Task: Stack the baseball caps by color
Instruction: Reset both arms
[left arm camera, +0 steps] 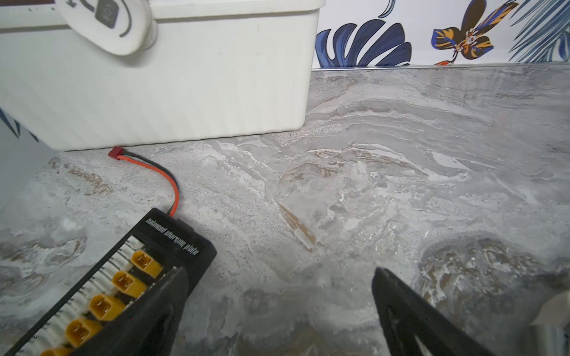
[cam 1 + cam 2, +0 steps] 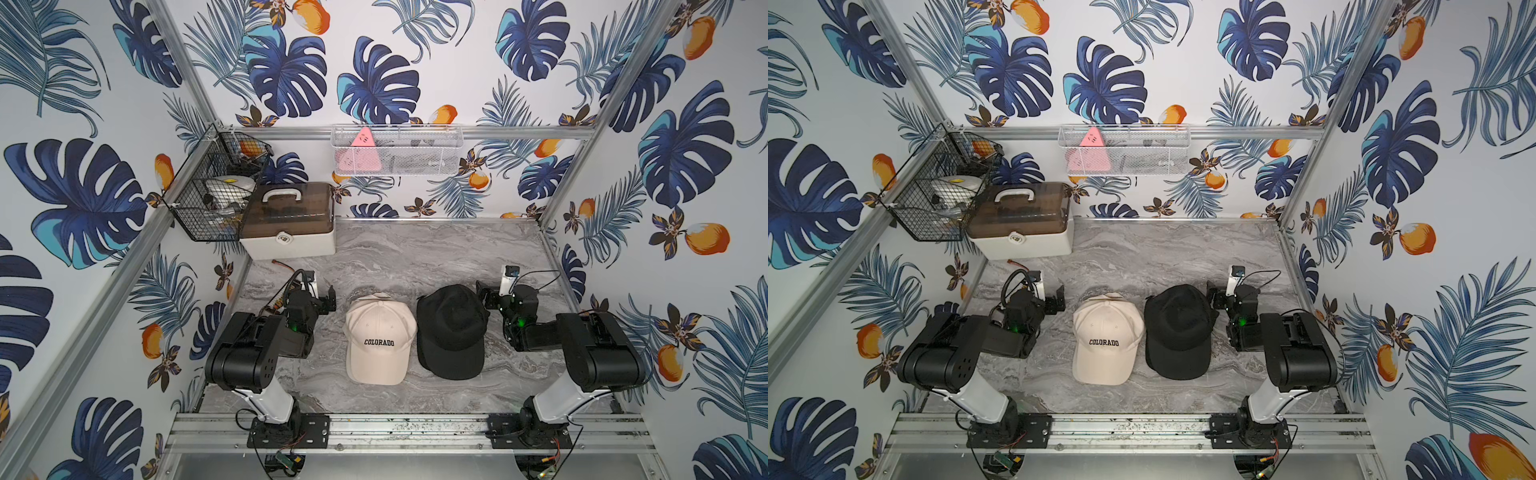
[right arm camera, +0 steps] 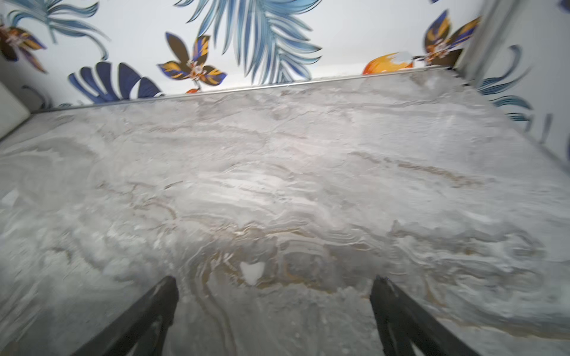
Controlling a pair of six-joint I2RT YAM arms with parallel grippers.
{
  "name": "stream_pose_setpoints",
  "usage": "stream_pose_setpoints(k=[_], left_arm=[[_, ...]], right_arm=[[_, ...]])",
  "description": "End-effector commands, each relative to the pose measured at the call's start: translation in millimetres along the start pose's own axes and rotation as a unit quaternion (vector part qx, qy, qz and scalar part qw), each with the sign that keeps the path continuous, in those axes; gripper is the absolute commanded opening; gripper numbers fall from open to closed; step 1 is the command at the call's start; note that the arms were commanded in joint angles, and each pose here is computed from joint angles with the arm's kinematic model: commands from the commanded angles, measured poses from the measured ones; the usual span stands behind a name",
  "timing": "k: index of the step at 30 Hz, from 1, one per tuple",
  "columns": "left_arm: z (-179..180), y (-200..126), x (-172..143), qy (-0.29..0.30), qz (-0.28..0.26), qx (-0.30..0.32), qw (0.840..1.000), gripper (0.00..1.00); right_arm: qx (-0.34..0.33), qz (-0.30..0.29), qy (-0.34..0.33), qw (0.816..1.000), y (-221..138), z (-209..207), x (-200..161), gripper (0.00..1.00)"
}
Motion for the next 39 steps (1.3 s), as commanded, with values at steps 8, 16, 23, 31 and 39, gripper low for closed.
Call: stream_pose_setpoints(k=[8, 16, 23, 31, 39], left_arm=[[-6.3, 1.3, -0.6, 0.013, 0.005, -0.017, 1.0, 0.99], [-6.6, 1.4, 0.2, 0.013, 0.003, -0.017, 1.0, 0.99], [-6.8, 1.4, 0.3, 0.013, 0.003, -0.018, 1.0, 0.99], [-6.6, 1.2, -0.3, 0.013, 0.004, -0.017, 1.0, 0.99], [-6.6, 1.2, 0.2, 0.013, 0.003, -0.017, 1.0, 0.99]], right_arm=[[0.009, 0.011, -0.014, 1.0, 1.5, 3.1, -5.5, 1.0], [-0.021, 0.023, -0.014, 0.999, 3.2, -2.1, -6.6, 1.0], [-0.069, -0.017, 0.002, 0.998, -17.6, -14.0, -6.1, 1.0], [-0.113, -0.034, 0.028, 0.993, -32.8, -26.8, -10.5, 1.0], [-0.065, 0.021, -0.029, 0.997, -0.3, -2.1, -6.0, 1.0]])
Point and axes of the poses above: each gripper's point midway between its finger pads, its own y axis out along the fingers, its own z axis along the line the jaws close on, x = y × z, the point moved 1 cm from there along -y, back along the fingers, and after that the axes turned 15 degrees about -y, right-handed, at the moved point
